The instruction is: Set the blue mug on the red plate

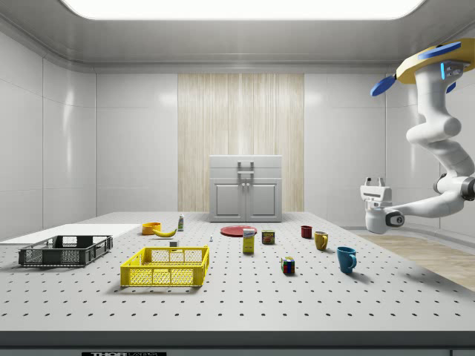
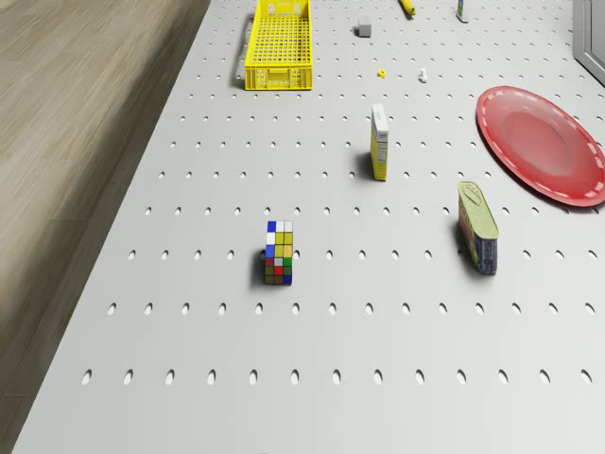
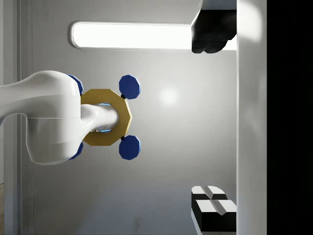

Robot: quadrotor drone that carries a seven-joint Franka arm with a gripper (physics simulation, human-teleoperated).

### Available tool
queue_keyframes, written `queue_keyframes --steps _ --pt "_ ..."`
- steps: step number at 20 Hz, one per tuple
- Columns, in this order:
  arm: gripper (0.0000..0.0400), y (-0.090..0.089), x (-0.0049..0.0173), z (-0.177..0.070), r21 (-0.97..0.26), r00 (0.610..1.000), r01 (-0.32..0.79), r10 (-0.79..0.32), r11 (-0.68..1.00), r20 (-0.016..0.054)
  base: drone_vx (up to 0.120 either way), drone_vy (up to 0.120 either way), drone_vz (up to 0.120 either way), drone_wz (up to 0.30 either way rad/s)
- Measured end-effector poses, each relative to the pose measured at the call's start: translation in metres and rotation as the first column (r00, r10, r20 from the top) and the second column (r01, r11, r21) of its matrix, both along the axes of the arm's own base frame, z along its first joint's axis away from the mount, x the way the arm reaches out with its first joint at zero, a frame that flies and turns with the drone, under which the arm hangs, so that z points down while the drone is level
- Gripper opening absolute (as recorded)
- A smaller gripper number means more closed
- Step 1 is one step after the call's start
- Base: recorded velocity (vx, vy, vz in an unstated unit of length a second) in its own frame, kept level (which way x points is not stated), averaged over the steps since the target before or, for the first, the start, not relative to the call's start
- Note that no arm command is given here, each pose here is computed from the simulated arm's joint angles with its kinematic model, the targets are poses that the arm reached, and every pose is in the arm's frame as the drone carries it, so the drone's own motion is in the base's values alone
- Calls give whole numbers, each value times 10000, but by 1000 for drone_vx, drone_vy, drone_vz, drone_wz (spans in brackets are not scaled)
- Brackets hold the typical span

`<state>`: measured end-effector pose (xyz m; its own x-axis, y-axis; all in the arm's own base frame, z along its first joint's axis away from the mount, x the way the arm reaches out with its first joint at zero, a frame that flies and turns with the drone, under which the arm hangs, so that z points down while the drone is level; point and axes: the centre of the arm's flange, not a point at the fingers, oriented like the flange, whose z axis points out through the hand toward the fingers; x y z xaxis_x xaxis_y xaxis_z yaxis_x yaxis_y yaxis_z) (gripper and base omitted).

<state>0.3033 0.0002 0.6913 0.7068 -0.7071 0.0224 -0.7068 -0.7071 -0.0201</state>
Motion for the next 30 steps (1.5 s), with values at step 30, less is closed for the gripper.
queue_keyframes --steps 30 --pt "400 249 -21 -33 -2505 9997 79 -23 9681 228 104 11 0 0"
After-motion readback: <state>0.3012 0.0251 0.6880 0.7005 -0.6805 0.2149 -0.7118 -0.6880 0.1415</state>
